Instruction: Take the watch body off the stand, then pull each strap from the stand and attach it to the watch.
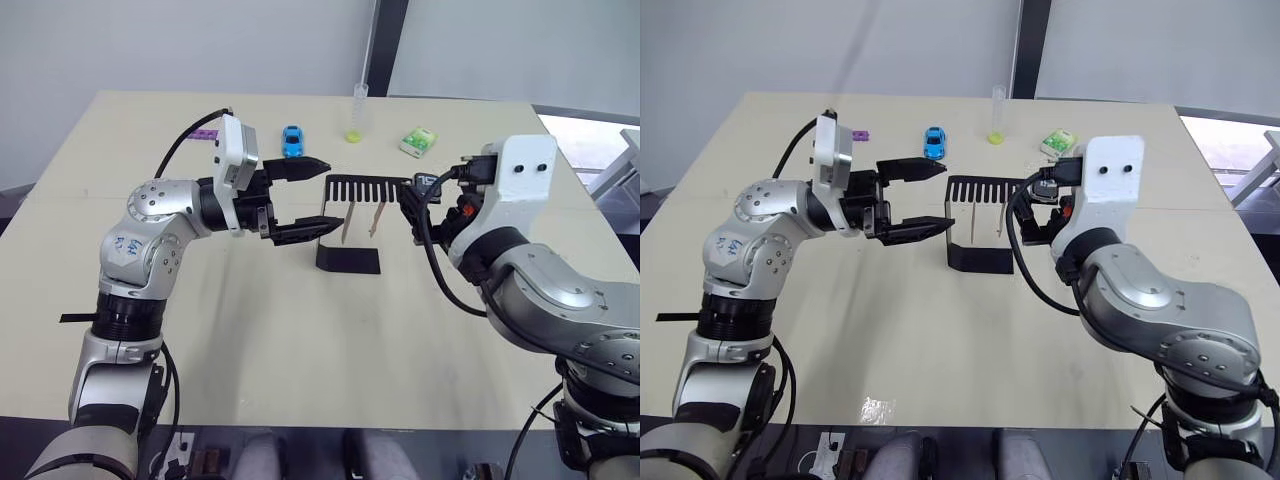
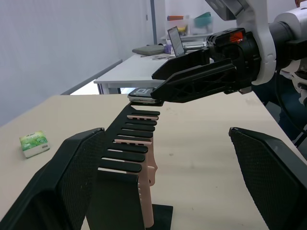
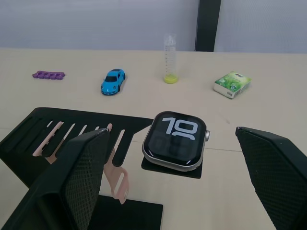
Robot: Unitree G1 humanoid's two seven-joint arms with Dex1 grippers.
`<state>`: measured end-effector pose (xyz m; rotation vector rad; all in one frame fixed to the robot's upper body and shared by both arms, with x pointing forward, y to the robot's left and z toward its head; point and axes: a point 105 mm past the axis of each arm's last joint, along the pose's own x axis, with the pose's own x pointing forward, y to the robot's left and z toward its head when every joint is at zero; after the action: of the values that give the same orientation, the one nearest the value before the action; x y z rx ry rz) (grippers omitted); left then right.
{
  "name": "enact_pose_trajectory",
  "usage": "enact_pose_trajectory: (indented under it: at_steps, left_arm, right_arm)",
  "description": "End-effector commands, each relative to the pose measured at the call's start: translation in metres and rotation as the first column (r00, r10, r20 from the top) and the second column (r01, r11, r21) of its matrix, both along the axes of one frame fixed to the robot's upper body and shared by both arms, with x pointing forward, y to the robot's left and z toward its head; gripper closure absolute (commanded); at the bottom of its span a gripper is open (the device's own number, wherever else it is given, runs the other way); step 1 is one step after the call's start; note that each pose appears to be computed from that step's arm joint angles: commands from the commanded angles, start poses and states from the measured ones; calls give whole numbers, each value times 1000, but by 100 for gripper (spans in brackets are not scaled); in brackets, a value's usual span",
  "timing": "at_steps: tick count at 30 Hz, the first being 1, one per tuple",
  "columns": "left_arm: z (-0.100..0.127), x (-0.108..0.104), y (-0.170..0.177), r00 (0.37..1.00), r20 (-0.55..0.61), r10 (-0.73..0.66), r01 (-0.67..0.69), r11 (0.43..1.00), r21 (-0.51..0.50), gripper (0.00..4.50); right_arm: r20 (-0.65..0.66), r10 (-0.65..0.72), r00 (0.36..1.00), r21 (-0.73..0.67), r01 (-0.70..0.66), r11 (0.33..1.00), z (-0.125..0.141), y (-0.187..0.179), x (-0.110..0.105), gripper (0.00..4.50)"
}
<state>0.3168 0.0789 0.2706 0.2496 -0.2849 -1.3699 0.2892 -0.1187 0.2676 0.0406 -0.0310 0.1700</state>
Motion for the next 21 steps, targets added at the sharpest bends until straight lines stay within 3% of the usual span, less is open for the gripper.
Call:
enact_pose_trajectory:
  at_steps: [1, 21]
  left_arm:
    - [11, -5, 2, 998, 66, 12, -12, 1000, 0, 0]
    - [11, -4, 4, 996, 70, 50, -49, 998, -27, 0]
  right_arm:
    - [44, 6, 999, 14, -7, 1000, 11, 1, 0, 2]
    - [28, -35, 999, 17, 34, 999, 9, -1, 16, 2]
